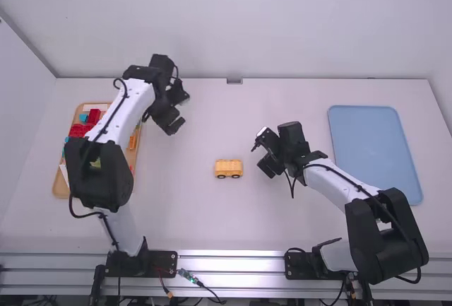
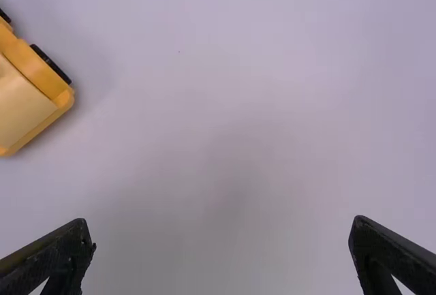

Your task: Assemble lego blocks to make yellow taxi

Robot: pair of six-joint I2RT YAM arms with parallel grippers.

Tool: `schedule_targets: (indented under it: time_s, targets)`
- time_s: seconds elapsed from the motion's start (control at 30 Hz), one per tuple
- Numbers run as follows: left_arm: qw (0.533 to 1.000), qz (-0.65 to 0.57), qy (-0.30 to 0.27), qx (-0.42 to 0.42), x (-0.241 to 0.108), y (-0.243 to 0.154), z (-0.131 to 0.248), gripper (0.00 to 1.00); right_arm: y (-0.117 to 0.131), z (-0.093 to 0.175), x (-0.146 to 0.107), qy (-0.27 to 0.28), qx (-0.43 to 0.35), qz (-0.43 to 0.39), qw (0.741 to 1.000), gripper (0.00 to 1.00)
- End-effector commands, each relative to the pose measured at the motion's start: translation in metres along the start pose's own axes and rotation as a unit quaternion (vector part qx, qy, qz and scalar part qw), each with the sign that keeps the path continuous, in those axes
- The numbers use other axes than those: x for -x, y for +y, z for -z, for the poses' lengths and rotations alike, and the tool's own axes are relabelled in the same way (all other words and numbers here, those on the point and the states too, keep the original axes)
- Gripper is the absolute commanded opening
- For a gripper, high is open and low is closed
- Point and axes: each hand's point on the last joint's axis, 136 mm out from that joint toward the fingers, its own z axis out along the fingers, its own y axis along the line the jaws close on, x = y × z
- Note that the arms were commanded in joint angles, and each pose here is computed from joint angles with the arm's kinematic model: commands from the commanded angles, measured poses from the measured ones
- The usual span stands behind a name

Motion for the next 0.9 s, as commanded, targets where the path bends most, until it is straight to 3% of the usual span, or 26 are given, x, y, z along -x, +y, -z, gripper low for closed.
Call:
schedule_targets:
  time_s: [0.0, 0.37, 0.6, 0.87]
  targets:
    - [0.995, 0.103, -0.012, 0.000, -0.019, 0.030, 0.007, 0.99, -0.001, 0.004, 0.005, -0.008, -0.003, 0.000, 1.000, 0.99]
    - [0.956, 0.291, -0.032, -0.018, -0.091, 0.107, -0.011, 0.99, -0.011, 0.004, 0.010, -0.015, -0.028, 0.001, 0.999, 0.99]
    - [0.948, 0.317, -0.033, -0.031, -0.110, 0.111, -0.028, 0.99, -0.021, 0.005, 0.011, -0.013, -0.055, 0.002, 0.998, 0.99]
    - [0.942, 0.321, -0.065, -0.068, -0.097, 0.091, -0.057, 0.99, -0.020, 0.005, 0.010, -0.013, -0.052, 0.002, 0.999, 0.99]
